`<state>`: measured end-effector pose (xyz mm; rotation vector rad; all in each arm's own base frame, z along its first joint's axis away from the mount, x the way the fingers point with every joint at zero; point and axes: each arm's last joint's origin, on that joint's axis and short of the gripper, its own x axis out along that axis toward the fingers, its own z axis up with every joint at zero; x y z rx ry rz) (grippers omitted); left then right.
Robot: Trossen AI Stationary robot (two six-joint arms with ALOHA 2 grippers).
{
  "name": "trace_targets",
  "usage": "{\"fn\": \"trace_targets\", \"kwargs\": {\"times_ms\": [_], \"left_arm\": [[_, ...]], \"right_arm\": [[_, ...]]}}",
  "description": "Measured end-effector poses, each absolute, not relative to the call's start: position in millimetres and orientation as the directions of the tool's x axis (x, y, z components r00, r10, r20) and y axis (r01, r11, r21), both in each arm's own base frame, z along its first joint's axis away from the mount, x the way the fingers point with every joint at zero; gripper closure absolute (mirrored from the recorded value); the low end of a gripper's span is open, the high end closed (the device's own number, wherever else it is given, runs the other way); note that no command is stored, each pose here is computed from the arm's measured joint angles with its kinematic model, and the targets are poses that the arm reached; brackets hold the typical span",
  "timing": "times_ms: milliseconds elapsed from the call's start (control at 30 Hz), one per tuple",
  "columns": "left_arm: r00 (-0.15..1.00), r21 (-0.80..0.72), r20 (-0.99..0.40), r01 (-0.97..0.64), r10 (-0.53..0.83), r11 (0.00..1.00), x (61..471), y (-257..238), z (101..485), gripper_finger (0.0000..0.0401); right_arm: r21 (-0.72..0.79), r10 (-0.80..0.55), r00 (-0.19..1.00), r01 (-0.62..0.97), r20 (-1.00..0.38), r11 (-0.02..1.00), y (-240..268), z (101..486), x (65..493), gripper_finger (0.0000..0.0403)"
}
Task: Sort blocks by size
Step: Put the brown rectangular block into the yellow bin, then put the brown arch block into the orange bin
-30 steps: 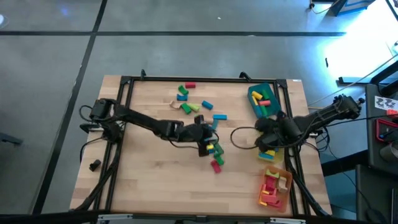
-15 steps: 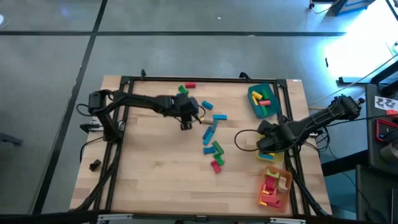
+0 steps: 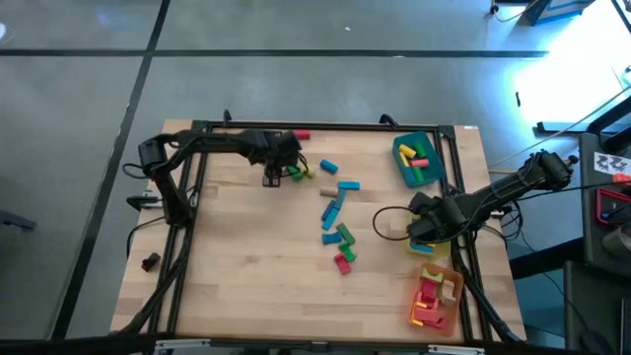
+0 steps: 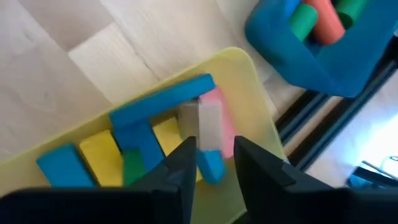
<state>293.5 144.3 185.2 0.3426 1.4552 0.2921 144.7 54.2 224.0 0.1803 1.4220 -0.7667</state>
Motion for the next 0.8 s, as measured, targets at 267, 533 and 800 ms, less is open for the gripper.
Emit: {"fn": "trace_targets", "kwargs": {"times_ms": [267, 533, 800], "left_arm": [[0.106, 0.344, -0.938, 0.176, 0.329, 0.922, 286.1, 156.5, 183.9, 0.0225], [0.119, 0.297, -0.954, 0.271, 0.275, 0.915, 283.8, 164.1, 177.3, 0.0225], [0.138, 0.293, -0.955, 0.333, 0.261, 0.896, 278.4, 164.7, 160.2, 0.0225]], "right_arm": [[-0.272, -0.341, 0.006, 0.589, -0.94, 0.761, 56.6, 222.9, 149.8, 0.0265], [-0.231, -0.324, 0.051, 0.6, -0.945, 0.766, 58.5, 222.3, 154.3, 0.0263], [-0.216, -0.322, 0.071, 0.604, -0.944, 0.768, 59.2, 222.3, 156.2, 0.0263]]}}
